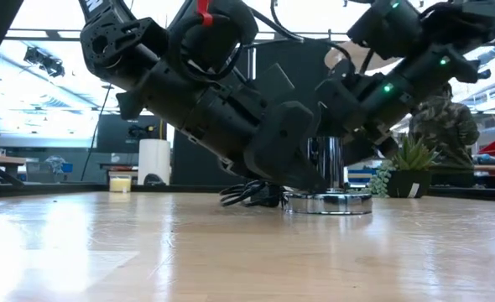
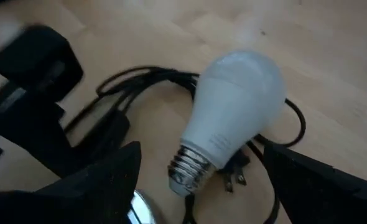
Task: Screw lightbulb
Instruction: Move the white lightbulb to the middle right of the table
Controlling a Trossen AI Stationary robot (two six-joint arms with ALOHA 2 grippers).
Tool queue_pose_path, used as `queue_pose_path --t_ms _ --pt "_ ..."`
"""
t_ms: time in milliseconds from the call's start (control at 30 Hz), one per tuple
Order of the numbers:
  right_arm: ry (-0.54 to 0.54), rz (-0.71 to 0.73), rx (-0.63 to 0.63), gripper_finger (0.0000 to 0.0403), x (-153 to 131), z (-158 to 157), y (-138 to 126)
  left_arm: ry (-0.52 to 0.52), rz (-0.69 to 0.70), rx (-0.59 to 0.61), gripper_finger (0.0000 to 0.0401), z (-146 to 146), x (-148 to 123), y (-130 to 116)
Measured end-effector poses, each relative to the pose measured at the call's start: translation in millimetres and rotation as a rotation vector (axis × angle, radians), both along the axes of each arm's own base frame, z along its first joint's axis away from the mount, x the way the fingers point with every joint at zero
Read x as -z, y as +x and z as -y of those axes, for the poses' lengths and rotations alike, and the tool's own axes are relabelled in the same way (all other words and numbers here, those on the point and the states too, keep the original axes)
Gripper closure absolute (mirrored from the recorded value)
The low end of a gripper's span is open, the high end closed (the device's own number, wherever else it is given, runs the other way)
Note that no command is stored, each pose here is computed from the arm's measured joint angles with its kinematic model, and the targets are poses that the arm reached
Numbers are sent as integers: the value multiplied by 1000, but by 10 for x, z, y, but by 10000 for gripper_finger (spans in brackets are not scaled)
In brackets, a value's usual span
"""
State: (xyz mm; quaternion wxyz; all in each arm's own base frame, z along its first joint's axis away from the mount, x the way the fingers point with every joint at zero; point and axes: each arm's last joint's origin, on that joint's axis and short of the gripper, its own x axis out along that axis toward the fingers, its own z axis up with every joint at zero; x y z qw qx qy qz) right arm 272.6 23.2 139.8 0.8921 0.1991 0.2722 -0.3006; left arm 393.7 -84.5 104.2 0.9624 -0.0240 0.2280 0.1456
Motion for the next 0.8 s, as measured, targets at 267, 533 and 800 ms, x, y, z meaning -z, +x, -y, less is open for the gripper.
queue_pose_path --t_ms 267,533,800 --pt "58 -31 9 56 -3 213 26 7 3 -7 153 16 -9 -3" --pt "62 -61 -17 56 11 322 25 12 -12 -8 153 14 -1 -10" --pt "48 -96 -21 56 28 388 6 14 -14 -6 153 14 -3 -10"
